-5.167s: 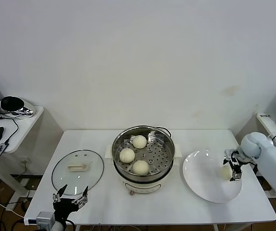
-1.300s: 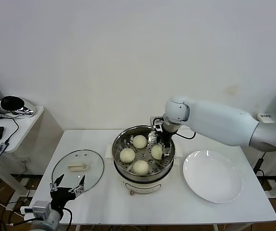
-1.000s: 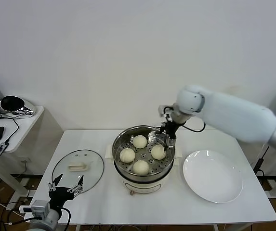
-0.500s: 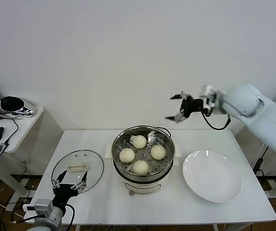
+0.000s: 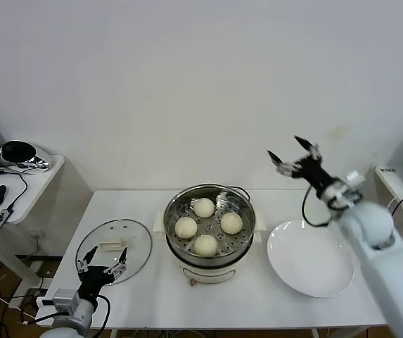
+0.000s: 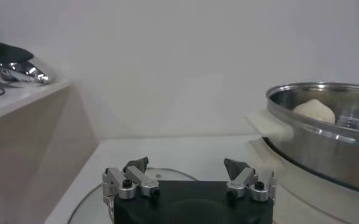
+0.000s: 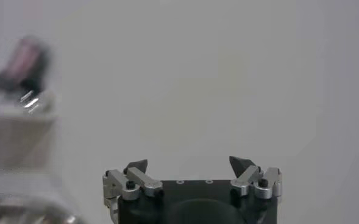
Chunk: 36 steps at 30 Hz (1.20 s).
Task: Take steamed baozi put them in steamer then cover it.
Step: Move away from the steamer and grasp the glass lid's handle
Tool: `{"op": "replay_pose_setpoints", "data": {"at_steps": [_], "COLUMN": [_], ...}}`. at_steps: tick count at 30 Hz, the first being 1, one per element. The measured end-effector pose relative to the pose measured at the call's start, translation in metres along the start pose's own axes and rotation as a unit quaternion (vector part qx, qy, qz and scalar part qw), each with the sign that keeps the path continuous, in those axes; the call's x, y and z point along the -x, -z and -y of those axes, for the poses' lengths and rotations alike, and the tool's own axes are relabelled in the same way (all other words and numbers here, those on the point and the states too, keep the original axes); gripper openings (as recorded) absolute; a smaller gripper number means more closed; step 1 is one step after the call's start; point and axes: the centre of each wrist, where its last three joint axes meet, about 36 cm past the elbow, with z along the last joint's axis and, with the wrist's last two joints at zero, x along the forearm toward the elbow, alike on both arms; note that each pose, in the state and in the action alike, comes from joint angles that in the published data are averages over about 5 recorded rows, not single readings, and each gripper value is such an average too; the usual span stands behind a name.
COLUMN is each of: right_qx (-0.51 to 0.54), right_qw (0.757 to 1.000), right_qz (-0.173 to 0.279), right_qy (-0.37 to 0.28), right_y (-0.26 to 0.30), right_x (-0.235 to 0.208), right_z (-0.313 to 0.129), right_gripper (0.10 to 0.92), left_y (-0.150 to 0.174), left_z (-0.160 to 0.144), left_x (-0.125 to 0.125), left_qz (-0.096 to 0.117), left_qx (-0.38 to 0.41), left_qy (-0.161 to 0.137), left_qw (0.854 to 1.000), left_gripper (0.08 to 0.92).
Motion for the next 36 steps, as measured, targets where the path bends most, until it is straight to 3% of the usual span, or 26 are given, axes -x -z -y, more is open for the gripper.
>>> {"op": "replay_pose_setpoints", "data": {"at_steps": [9,12,15,18,22,26,30,33,36], "right_qx": [0.089,0.099,0.106,0.111,0.113,0.114,0.115,0.115,0.115], "right_qw": [0.985,0.979,0.975,0.971,0.967,0.964,0.962,0.96,0.959], "right_qz": [-0.046,-0.053,-0.059,-0.064,-0.068,-0.07,-0.073,-0.075,-0.076], "right_qy": [-0.139,-0.168,-0.188,-0.203,-0.219,-0.23,-0.238,-0.242,-0.246], "right_y": [-0.078,-0.086,-0.092,-0.096,-0.1,-0.101,-0.102,-0.104,-0.104], "right_x": [-0.098,-0.118,-0.133,-0.146,-0.16,-0.169,-0.175,-0.179,-0.181], "right_z": [-0.021,-0.024,-0.028,-0.032,-0.037,-0.04,-0.043,-0.044,-0.046], "right_gripper": [0.823,0.823,0.823,0.823,0.823,0.823,0.823,0.823,0.823], "left_y": [-0.007,-0.012,-0.024,-0.038,-0.06,-0.078,-0.09,-0.097,-0.103], "left_z": [-0.003,-0.005,-0.009,-0.013,-0.021,-0.031,-0.041,-0.046,-0.049], "left_x": [0.014,0.02,0.026,0.031,0.04,0.046,0.051,0.053,0.056], "left_qz": [0.014,0.032,0.052,0.066,0.089,0.113,0.126,0.122,0.113], "left_qx": [0.051,0.104,0.185,0.286,0.421,0.525,0.596,0.633,0.653], "left_qy": [0.016,0.04,0.073,0.103,0.126,0.122,0.11,0.098,0.091], "left_qw": [0.998,0.993,0.979,0.95,0.894,0.835,0.785,0.758,0.743], "left_gripper": [0.823,0.823,0.823,0.823,0.823,0.823,0.823,0.823,0.823]}}
